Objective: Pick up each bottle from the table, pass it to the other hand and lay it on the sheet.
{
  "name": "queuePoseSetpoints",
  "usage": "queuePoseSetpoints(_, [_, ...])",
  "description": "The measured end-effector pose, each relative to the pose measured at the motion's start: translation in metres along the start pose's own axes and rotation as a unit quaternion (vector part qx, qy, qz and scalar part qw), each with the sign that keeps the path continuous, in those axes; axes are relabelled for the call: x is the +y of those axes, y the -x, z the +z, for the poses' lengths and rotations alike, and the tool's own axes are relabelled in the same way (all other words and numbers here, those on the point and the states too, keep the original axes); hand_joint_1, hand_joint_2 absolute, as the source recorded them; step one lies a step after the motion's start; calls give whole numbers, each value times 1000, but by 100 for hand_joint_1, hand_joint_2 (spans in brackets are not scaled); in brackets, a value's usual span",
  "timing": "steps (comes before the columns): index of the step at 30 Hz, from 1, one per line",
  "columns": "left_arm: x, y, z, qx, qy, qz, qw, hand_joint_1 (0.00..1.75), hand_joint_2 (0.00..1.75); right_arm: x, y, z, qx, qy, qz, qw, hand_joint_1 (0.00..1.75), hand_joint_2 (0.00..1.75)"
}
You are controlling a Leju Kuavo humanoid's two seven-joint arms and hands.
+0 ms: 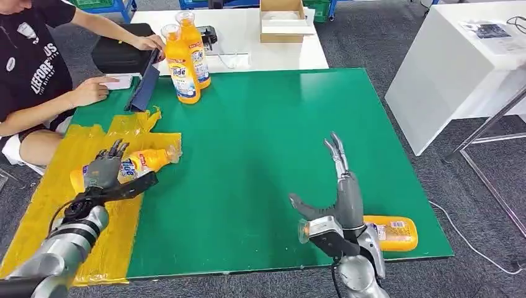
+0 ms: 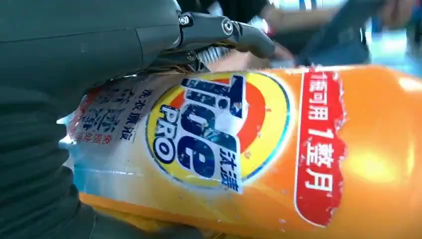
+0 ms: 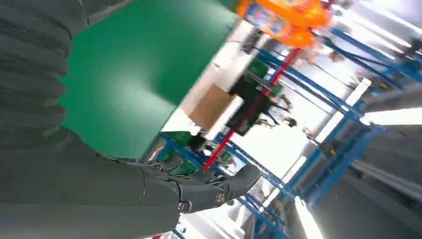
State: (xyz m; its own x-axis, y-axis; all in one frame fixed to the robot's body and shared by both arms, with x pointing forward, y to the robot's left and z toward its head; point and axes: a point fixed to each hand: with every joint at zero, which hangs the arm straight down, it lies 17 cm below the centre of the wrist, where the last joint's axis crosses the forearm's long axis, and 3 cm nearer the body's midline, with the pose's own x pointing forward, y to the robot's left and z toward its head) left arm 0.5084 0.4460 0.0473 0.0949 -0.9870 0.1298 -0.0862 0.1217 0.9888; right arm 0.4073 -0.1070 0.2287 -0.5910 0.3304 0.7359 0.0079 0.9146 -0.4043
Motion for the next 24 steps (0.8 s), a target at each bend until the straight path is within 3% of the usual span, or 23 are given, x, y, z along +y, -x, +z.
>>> queuePoseSetpoints(6, [17, -26, 21, -39, -81, -5, 996, 0, 175, 26, 16, 10, 12, -59, 45, 997, 0, 175])
queuePoseSetpoints(8, [25, -46, 29, -73, -103, -14, 992, 0, 175, 33, 21, 14, 17, -78, 52, 995, 0, 175])
queuePoseSetpoints(9, [37, -73, 33, -111, -126, -19, 986, 0, 175, 37, 24, 17, 19, -89, 53, 994, 0, 175])
queuePoseSetpoints(11, [82, -97, 40, -156, -194, -40, 968, 0, 175, 42, 28, 23, 19, -107, 61, 992, 0, 175])
queuePoseSetpoints(18, [200, -107, 75, -112, -364, -21, 924, 0, 175, 45, 46, 44, 19, -159, 97, 982, 0, 175])
queuePoseSetpoints(24, [229, -121, 101, -99, -417, 38, 903, 0, 175, 37, 71, 67, 46, -190, 125, 973, 0, 175])
